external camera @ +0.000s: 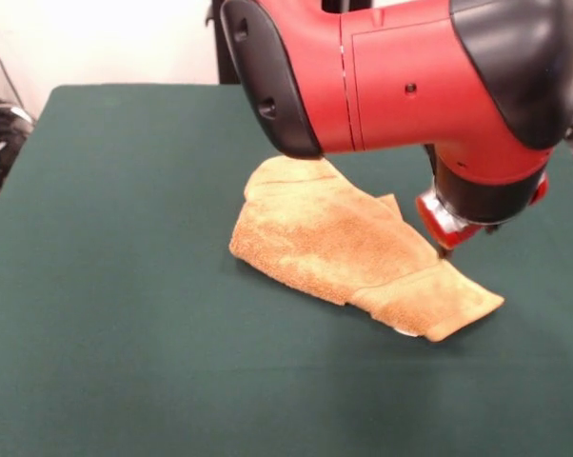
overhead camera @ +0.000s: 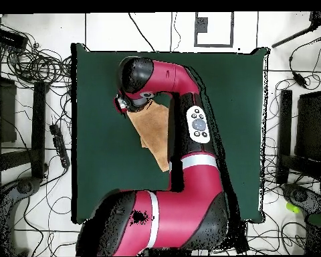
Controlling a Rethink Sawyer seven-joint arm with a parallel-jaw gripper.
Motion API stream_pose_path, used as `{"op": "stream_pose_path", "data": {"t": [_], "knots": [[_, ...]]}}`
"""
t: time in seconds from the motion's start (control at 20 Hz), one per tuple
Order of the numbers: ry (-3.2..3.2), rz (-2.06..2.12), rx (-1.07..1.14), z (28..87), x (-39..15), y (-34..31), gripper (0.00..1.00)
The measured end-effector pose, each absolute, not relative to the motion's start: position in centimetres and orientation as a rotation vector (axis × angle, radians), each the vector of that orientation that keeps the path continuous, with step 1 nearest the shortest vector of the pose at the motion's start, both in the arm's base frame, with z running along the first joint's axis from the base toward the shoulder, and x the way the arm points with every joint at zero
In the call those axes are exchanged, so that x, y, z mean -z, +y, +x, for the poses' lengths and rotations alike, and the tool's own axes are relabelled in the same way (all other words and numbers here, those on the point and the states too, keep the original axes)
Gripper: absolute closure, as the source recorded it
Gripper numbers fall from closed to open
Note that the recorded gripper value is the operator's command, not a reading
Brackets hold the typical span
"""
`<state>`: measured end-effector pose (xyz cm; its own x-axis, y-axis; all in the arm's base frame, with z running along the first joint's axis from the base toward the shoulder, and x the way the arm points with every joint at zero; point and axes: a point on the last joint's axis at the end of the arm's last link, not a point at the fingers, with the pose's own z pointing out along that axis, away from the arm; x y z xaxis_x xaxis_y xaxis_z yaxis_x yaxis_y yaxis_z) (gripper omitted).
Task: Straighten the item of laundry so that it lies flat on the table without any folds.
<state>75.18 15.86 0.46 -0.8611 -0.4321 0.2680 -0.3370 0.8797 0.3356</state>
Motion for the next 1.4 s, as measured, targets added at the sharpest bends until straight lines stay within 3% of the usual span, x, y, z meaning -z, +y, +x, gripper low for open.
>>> {"op": "stream_pose_path", "data": {"t": [0.95, 1.4], "knots": [[-2.752, 0.601, 0.395, 75.4, -0.2, 18.4, 0.0], [-2.973, 0.736, 0.193, 77.0, 4.2, 21.3, 0.0]]}}
